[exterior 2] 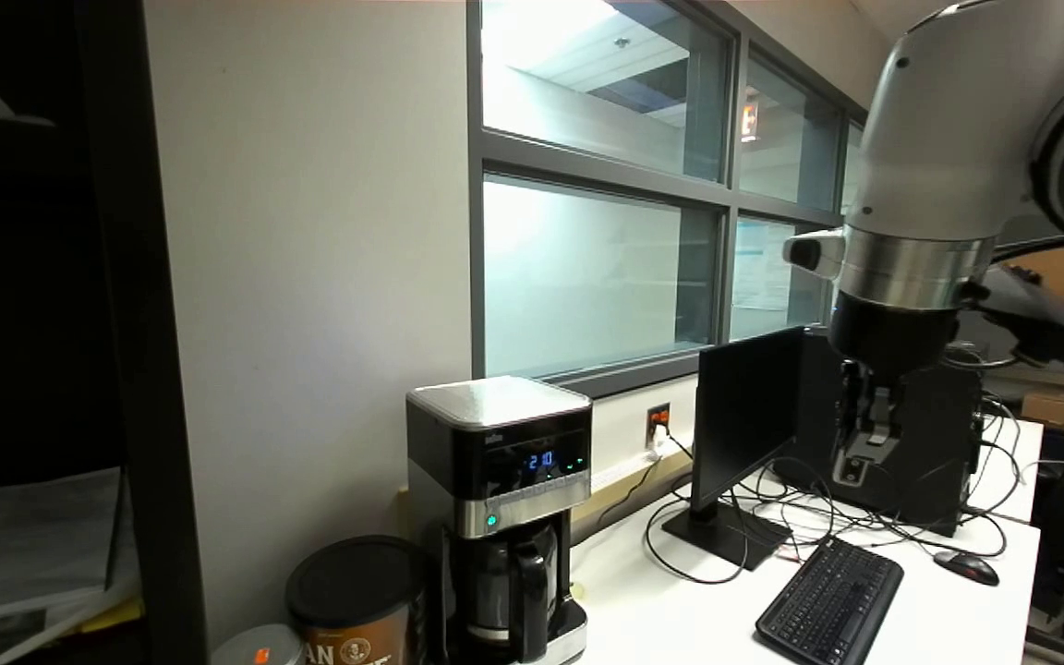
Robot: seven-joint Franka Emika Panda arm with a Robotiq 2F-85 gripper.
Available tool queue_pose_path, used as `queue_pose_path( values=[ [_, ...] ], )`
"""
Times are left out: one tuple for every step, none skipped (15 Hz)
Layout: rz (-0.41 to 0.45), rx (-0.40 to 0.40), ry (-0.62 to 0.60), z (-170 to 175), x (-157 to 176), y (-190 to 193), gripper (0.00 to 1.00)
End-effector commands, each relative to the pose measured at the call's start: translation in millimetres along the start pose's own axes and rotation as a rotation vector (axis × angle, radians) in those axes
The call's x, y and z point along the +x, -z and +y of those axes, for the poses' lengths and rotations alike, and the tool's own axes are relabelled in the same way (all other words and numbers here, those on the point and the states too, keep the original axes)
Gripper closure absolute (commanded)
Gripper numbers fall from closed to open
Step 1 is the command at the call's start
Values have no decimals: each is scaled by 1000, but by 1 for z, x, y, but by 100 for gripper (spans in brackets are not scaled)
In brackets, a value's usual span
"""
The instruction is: Press a button on the coffee maker
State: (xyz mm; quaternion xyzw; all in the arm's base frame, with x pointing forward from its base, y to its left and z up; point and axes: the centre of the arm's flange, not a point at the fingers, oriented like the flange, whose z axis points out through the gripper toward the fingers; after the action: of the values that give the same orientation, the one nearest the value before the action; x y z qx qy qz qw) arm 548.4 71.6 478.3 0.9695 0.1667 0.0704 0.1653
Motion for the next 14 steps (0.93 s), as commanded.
queue_pose_path(
  values=[
    [11, -80, 78, -6, 63, -9, 100],
    [16, -95, 97, -9, 73, -12, 100],
    [21, -108, 120, -12, 85, -16, 100],
    [26, -120, 138, -15, 95, -19, 100],
    [31, -131, 153, -19, 105, -23, 100],
    [38, -137, 169, -22, 113, -26, 100],
    [39, -143, 180, -26, 123, -31, 100],
    [44, -149, 192, -28, 130, -35, 100],
    [48, -159, 198, -30, 138, -39, 100],
    [54, -166, 202, -31, 146, -43, 100],
    [60, -174, 199, -30, 154, -48, 100],
    [64, -177, 196, -29, 160, -51, 100],
    [70, -180, 184, -25, 169, -56, 100],
    [73, -180, 176, -22, 175, -60, 100]
  ],
)
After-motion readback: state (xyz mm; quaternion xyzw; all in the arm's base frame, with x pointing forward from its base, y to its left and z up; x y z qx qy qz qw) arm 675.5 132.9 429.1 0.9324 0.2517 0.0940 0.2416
